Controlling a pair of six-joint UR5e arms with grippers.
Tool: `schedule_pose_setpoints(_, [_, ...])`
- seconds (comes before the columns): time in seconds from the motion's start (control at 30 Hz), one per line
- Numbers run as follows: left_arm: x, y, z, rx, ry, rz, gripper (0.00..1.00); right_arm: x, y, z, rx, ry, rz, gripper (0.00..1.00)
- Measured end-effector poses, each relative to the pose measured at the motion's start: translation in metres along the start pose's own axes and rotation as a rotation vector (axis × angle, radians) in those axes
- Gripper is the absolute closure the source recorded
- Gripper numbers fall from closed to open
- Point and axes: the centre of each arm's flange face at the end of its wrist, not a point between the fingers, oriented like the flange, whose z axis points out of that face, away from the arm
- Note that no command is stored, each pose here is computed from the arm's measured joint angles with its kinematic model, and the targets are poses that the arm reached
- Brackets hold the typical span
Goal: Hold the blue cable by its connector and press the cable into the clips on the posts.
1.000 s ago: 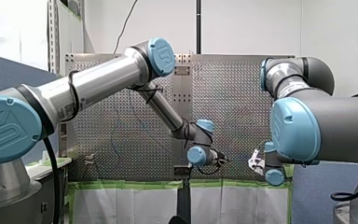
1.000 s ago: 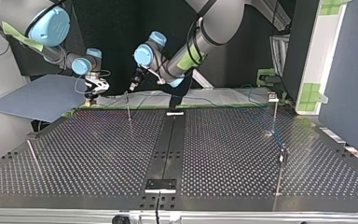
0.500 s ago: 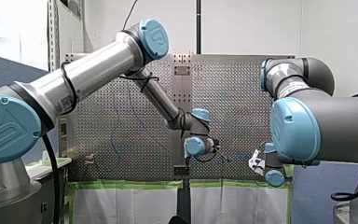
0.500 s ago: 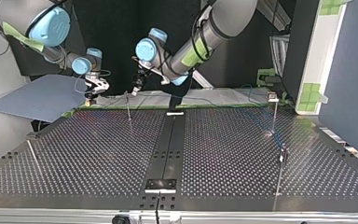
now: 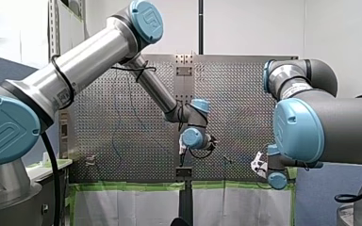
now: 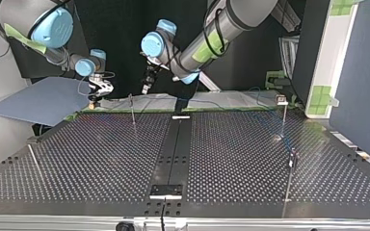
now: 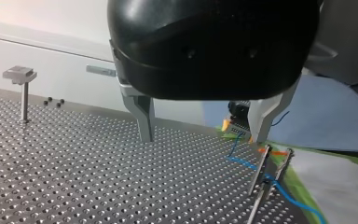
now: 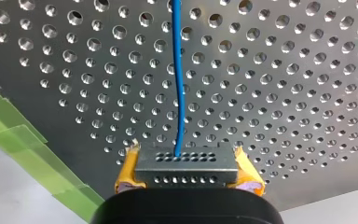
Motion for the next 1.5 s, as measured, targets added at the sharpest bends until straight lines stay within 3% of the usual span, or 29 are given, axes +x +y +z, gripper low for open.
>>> schedule_pose_setpoints(0.17, [-0.007,0.002,-0.016,0.0,0.018,0.012,0.0,-0.002,0.0,-0.001,-0.001,-0.003,0.0,1.0])
schedule_pose_setpoints(0.47, [-0.026,0.01,-0.039,-0.001,-0.002,-0.024,0.0,-0.005,-0.002,-0.002,0.003,-0.007,0.0,1.0])
schedule_pose_setpoints(1.1, [-0.055,0.025,-0.1,0.003,0.001,-0.026,0.0,-0.01,-0.006,-0.004,0.009,-0.012,-0.002,1.0])
schedule_pose_setpoints(1.5, [-0.068,0.037,-0.142,-0.001,0.001,-0.027,0.0,-0.011,-0.005,-0.005,0.001,-0.028,-0.029,1.0])
